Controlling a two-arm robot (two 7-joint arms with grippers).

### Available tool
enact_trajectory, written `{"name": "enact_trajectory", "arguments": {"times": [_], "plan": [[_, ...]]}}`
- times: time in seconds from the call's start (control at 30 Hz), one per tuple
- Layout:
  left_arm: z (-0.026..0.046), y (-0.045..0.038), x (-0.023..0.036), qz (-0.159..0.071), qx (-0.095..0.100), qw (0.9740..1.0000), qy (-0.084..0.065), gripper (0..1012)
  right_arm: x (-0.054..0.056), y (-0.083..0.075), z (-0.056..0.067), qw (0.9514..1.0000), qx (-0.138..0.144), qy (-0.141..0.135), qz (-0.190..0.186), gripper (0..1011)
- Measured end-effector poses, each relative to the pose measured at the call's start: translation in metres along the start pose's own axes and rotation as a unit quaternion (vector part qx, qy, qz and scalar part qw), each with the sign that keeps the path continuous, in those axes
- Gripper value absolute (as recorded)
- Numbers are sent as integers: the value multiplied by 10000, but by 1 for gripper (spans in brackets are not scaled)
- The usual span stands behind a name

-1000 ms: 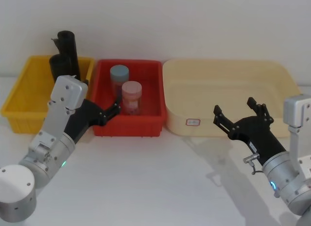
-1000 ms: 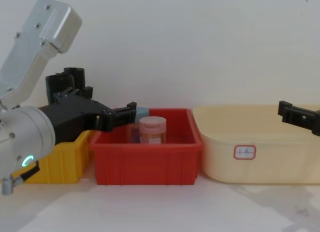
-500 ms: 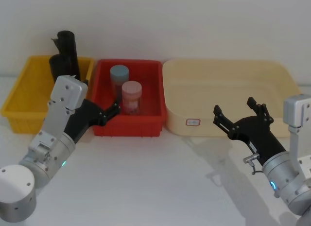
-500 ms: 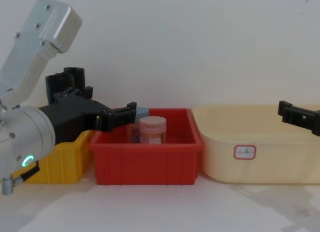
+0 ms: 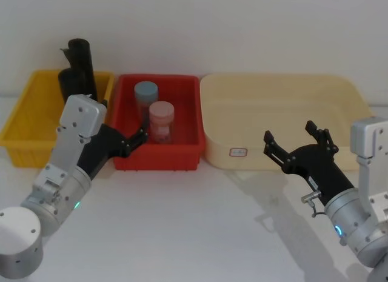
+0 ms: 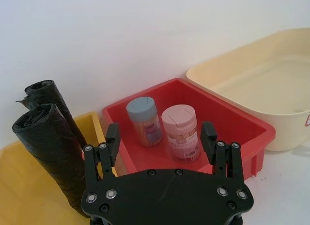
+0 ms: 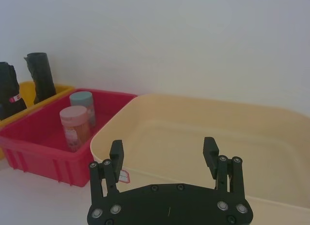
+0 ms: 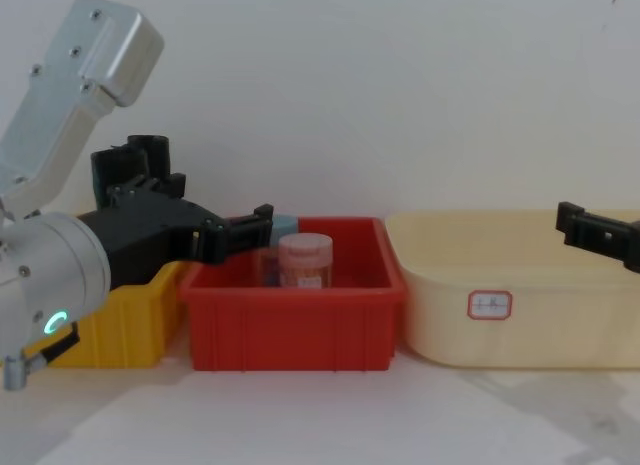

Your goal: Pick up the garbage bag with the one hand and transfer it to the other hand.

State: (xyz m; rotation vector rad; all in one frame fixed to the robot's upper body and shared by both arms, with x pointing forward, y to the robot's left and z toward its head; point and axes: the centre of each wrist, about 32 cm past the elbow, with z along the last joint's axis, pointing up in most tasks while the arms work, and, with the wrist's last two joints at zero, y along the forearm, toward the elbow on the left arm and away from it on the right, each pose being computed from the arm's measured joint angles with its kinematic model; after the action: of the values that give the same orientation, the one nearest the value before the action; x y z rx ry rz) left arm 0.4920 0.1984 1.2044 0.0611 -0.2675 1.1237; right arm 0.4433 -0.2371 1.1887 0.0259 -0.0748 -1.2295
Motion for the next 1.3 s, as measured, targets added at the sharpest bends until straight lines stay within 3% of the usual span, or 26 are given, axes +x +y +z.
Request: {"name": "enact_trajectory", "arguments": {"times": [0.8,1.0,1.3], "plan": [[10,-10,2,1,-8,10000,-8,1001,0,1,1,10000,-1,0,0,1001],[63,-61,14,35,63,9999,-104,1001,36,37,36,9999,-23,-13,106,1001],[260,-68,26,319,313,9987,-260,1001,182,161,217,9984,-184,35,532,1002]]}}
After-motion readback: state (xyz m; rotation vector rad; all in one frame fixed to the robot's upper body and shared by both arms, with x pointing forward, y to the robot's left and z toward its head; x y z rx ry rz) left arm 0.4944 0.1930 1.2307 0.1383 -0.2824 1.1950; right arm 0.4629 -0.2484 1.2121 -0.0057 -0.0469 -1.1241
